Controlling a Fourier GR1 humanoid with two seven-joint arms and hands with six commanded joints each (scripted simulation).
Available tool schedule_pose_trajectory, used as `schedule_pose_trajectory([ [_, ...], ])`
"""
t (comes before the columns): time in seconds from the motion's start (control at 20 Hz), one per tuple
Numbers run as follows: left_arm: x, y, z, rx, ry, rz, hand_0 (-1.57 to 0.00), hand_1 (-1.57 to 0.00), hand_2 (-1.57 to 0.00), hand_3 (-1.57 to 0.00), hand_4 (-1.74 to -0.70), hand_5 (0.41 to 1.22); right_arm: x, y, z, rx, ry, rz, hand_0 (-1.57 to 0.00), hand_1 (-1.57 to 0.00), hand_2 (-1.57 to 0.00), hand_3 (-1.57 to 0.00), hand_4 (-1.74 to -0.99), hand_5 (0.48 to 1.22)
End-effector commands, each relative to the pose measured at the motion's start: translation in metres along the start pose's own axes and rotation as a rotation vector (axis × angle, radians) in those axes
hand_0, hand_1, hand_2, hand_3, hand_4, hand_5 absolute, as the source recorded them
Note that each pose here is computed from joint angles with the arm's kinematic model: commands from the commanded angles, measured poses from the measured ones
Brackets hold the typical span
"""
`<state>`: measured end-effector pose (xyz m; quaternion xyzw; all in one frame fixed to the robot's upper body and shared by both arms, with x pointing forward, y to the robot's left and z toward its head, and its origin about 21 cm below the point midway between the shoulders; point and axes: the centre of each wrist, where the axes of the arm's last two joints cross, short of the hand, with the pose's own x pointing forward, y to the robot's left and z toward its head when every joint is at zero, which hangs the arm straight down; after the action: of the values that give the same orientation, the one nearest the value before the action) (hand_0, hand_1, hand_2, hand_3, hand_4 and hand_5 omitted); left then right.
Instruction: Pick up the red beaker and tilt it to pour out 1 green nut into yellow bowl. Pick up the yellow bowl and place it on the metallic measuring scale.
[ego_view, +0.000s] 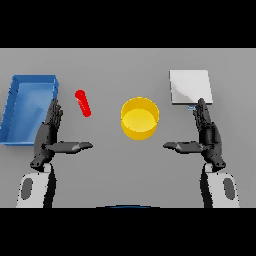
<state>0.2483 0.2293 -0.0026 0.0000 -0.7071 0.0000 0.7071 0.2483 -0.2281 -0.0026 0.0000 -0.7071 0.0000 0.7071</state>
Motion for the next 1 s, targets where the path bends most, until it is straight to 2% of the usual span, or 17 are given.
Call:
schedule_pose_trajectory([
  [0.0,0.0,0.0,0.0,0.001,0.0,0.0,0.0,0.0,0.0,0.0,-1.14,0.66,0.0,-0.001,0.0,-0.001,-0.001,0.0,0.0,0.0,0.0,0.0,-1.071,0.578],
  [0.2,0.0,0.001,0.0,0.001,0.0,0.0,0.0,0.0,0.0,0.0,-1.14,0.66,0.0,-0.004,0.003,-0.002,-0.002,0.001,0.0,0.0,0.0,0.0,-1.071,0.578],
  [0.25,-0.001,0.001,0.0,-0.005,-0.001,-0.001,0.0,0.0,0.0,0.0,-1.14,0.66,0.001,-0.01,0.004,-0.006,-0.003,0.004,0.0,0.0,0.0,0.0,-1.071,0.578],
  [0.3,0.005,0.004,0.012,-0.042,-0.048,-0.081,0.0,0.0,0.0,0.0,-1.14,0.66,0.005,-0.015,0.011,-0.002,-0.086,0.158,0.0,0.0,0.0,0.0,-1.071,0.578],
  [0.35,0.012,0.002,0.019,-0.065,-0.073,-0.124,0.0,0.0,0.0,0.0,-1.14,0.66,0.01,-0.009,0.017,0.017,-0.135,0.24,0.0,0.0,0.0,0.0,-1.072,0.577],
  [0.45,0.023,0.0,0.03,-0.086,-0.077,-0.175,0.0,0.0,0.0,0.0,-1.14,0.662,0.009,-0.002,0.026,0.034,-0.15,0.326,0.0,0.0,0.0,0.0,-1.064,0.577],
  [0.7,0.027,-0.005,0.031,-0.108,-0.01,-0.203,0.0,0.0,0.0,0.0,-1.14,0.65,0.015,-0.003,0.029,0.057,-0.153,0.313,0.0,0.0,0.0,0.0,-1.131,0.607],
  [0.8,0.02,-0.006,0.021,-0.105,0.02,-0.209,0.0,0.0,0.0,0.0,-1.14,0.648,0.018,0.001,0.027,0.081,-0.173,0.292,0.0,0.0,0.0,0.0,-1.163,0.624],
  [0.95,0.012,-0.003,-0.002,-0.11,0.07,-0.204,0.0,0.0,0.0,0.0,-1.16,0.645,0.014,-0.003,0.024,0.09,-0.149,0.252,0.0,0.0,0.0,0.0,-1.197,0.627],
])
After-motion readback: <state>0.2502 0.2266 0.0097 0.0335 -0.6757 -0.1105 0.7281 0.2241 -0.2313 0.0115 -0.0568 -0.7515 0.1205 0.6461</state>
